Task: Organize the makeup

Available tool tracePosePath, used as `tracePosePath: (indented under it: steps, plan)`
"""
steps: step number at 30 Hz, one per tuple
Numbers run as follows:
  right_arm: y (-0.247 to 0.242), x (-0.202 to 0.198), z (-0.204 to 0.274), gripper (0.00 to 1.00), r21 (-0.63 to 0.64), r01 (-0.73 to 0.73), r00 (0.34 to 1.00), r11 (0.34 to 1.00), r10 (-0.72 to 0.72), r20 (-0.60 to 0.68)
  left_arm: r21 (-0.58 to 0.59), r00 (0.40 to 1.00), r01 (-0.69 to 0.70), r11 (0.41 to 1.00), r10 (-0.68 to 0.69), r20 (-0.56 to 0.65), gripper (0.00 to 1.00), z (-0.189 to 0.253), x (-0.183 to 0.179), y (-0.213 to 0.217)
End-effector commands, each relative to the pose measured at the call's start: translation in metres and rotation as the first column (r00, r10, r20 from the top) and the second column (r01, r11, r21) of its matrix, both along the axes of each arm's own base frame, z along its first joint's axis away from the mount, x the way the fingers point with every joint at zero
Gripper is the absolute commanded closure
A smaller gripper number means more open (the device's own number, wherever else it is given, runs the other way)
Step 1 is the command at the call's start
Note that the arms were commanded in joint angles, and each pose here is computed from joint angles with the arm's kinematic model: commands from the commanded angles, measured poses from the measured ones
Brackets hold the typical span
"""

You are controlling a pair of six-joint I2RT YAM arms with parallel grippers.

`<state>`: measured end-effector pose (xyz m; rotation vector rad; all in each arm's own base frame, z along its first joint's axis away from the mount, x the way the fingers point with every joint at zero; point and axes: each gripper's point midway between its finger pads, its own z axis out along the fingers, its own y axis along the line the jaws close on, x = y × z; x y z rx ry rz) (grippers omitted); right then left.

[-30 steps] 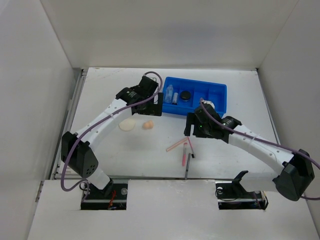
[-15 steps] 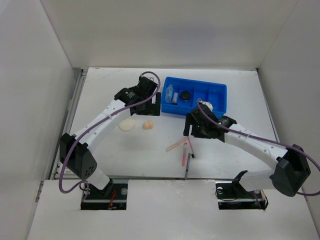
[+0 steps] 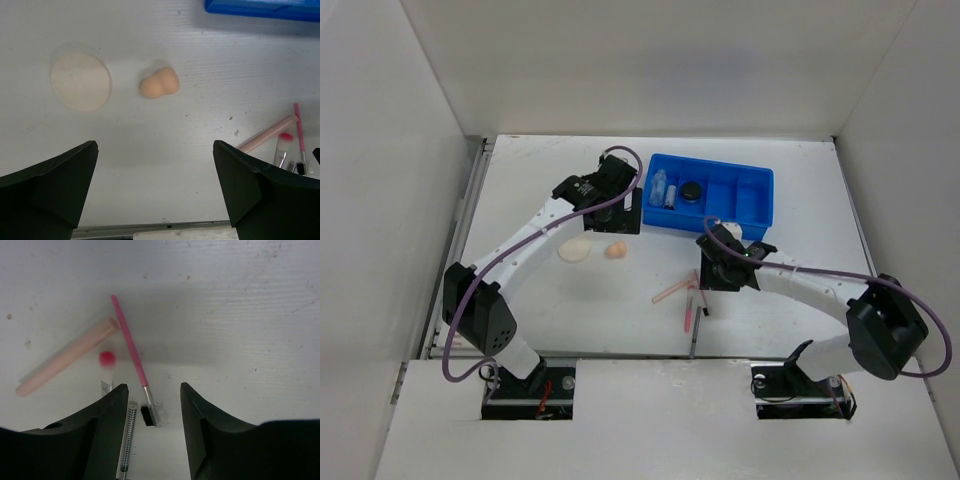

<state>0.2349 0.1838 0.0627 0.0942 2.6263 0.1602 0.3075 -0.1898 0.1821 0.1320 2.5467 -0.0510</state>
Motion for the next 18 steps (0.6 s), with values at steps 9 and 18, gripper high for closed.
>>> tracePosePath:
  steps: [9,18]
  plan:
    - [0.017,0.006,-0.018,0.50,0.030,-0.042,0.999,0.999,0.043,-0.018,0.011,1.000,0.001,1.000,-0.001,-0.026,0.01,-0.004,-0.003,0.001]
    - [0.029,0.011,-0.008,0.50,0.067,-0.073,0.997,0.995,0.073,0.001,0.009,1.000,0.016,1.000,-0.016,-0.009,0.01,0.000,0.001,-0.001]
